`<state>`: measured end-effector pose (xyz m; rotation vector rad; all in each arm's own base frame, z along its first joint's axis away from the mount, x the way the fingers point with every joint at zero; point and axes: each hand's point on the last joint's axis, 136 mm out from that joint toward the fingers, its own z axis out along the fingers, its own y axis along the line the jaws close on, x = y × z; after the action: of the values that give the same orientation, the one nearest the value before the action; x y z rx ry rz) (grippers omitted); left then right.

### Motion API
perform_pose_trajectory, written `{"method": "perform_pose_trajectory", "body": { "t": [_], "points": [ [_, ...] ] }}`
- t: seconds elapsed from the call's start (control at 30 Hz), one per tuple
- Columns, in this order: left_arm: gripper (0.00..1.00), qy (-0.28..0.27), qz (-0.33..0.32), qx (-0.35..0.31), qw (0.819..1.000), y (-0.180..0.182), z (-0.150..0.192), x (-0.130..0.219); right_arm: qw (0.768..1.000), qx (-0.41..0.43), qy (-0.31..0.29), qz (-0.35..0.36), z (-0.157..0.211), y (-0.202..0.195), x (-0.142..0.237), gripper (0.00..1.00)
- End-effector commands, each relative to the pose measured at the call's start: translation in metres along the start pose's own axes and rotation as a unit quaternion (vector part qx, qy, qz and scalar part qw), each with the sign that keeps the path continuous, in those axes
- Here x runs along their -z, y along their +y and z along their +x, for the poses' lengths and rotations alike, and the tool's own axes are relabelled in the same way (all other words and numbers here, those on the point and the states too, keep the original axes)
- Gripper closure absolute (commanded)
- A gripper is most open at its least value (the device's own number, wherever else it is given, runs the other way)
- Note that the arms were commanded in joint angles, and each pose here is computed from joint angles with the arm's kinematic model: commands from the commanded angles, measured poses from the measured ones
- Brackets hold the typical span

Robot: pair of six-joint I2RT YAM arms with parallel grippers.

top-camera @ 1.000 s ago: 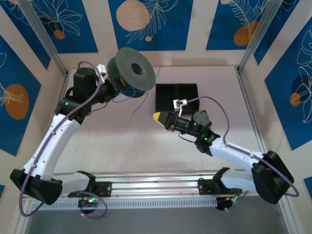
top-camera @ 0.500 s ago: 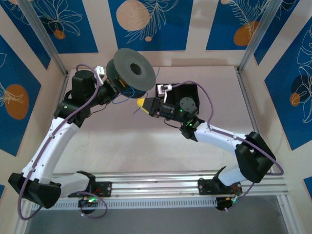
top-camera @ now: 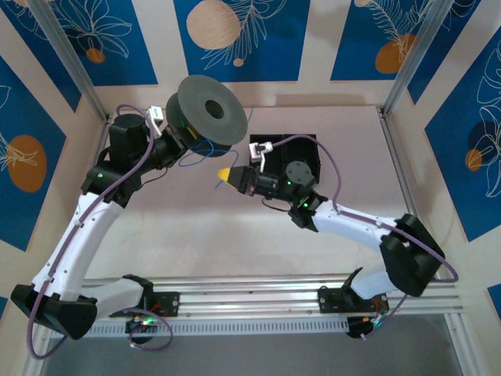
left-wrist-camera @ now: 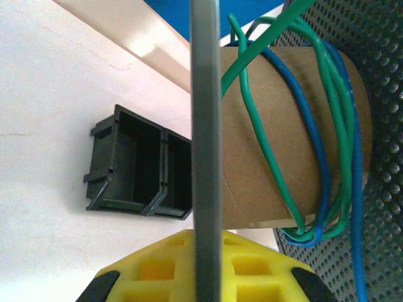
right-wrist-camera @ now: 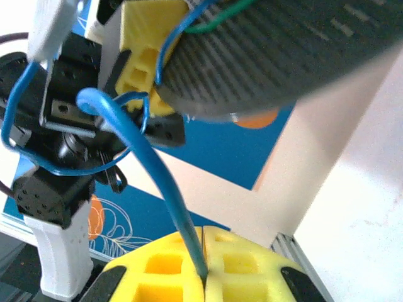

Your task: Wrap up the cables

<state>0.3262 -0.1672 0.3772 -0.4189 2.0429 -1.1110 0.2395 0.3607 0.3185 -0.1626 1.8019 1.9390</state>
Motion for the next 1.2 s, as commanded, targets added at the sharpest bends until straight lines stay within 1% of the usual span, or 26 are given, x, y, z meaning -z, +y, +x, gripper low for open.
{"method": "perform_pose_trajectory", "body": {
  "t": [0.0, 0.13, 0.2, 0.27, 0.4, 0.5, 0.57, 0.7, 0.8, 0.87, 0.97, 1.07, 1.17],
  "points": [
    [1.0, -0.047, 0.063, -0.016, 0.997, -0.036, -0.028, 0.027, 0.997, 0.007, -0.008, 0.077, 0.01, -0.025, 0.031, 1.0],
    [1.0, -0.052, 0.073, -0.008, 0.996, -0.038, -0.038, 0.034, 0.983, -0.018, -0.039, 0.177, 0.005, -0.068, 0.083, 1.0],
    [1.0, -0.049, 0.081, -0.006, 0.996, -0.04, -0.042, 0.038, 0.969, -0.036, -0.057, 0.236, -0.002, -0.092, 0.113, 1.0],
    [1.0, -0.043, 0.092, -0.005, 0.995, -0.043, -0.044, 0.042, 0.957, -0.047, -0.072, 0.278, -0.01, -0.111, 0.138, 1.0],
    [1.0, -0.032, 0.124, 0.0, 0.992, -0.053, -0.045, 0.052, 0.936, -0.082, -0.097, 0.327, -0.027, -0.144, 0.173, 1.0],
    [1.0, -0.012, 0.145, -0.005, 0.989, -0.062, -0.041, 0.061, 0.927, -0.089, -0.111, 0.347, -0.042, -0.158, 0.19, 1.0],
    [1.0, 0.007, 0.147, -0.014, 0.989, -0.064, -0.035, 0.065, 0.92, -0.081, -0.123, 0.363, -0.059, -0.161, 0.201, 1.0],
    [1.0, 0.052, 0.14, -0.045, 0.988, -0.059, -0.017, 0.066, 0.915, -0.08, -0.14, 0.369, -0.094, -0.158, 0.215, 1.0],
    [1.0, 0.096, 0.134, -0.057, 0.985, -0.047, 0.002, 0.061, 0.919, -0.076, -0.139, 0.36, -0.118, -0.152, 0.213, 1.0],
    [1.0, 0.115, 0.126, -0.062, 0.983, -0.035, 0.013, 0.058, 0.92, -0.069, -0.138, 0.361, -0.131, -0.149, 0.21, 1.0],
    [1.0, 0.134, 0.107, -0.076, 0.982, -0.021, 0.026, 0.057, 0.918, -0.063, -0.138, 0.366, -0.145, -0.148, 0.209, 1.0],
    [1.0, 0.147, 0.101, -0.082, 0.981, -0.012, 0.038, 0.059, 0.916, -0.058, -0.138, 0.372, -0.156, -0.15, 0.209, 1.0],
    [1.0, 0.16, 0.095, -0.09, 0.978, -0.005, 0.049, 0.06, 0.919, -0.052, -0.132, 0.367, -0.166, -0.146, 0.206, 1.0]
  ]
}}
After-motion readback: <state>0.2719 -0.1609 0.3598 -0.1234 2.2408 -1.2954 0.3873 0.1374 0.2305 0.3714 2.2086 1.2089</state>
